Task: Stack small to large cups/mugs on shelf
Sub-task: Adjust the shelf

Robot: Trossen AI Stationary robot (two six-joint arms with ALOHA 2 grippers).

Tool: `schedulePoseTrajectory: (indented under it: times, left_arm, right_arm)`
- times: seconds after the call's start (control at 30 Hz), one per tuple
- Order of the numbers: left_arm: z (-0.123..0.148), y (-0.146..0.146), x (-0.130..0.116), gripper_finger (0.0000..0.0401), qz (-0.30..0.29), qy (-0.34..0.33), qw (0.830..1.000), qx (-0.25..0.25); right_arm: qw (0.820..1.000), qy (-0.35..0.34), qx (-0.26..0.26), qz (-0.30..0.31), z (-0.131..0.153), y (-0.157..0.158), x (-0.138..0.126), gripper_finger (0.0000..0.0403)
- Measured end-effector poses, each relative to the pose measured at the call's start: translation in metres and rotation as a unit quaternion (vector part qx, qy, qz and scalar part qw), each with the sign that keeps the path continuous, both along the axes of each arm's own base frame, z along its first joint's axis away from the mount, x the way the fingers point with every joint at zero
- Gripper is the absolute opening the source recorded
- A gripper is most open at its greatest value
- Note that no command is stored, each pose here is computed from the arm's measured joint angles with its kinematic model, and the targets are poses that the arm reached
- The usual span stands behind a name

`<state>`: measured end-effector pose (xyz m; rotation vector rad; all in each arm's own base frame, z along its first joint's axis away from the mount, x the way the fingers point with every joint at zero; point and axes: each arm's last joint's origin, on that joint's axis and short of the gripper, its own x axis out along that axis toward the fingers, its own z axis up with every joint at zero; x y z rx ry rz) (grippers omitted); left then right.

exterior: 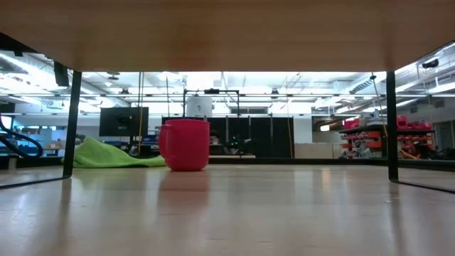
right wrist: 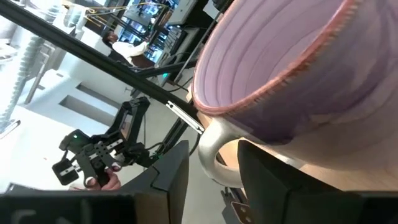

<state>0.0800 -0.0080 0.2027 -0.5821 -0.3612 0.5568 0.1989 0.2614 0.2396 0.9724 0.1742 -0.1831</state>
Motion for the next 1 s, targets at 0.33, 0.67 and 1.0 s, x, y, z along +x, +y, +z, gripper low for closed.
schedulePoseTrajectory:
  times: [0.33, 0.67, 1.0]
  left_arm:
    - [0.0, 0.0, 0.0, 0.0075, 0.0, 0.0, 1.0, 0.0]
    - [0.0, 0.0, 0.0, 0.0073, 0.0, 0.001, 1.0, 0.001]
    - [0.0, 0.0, 0.0, 0.0075, -0.001, -0.002, 1.0, -0.002]
  right_arm:
    - [1.0, 0.001, 0.023, 0.003, -0.001, 0.005, -0.009, 0.0144]
    - [0.999, -0.022, 0.033, -0.02, -0.001, 0.014, -0.027, 0.0144]
    - [0.999, -0.039, 0.031, -0.013, 0.025, 0.006, -0.059, 0.0133]
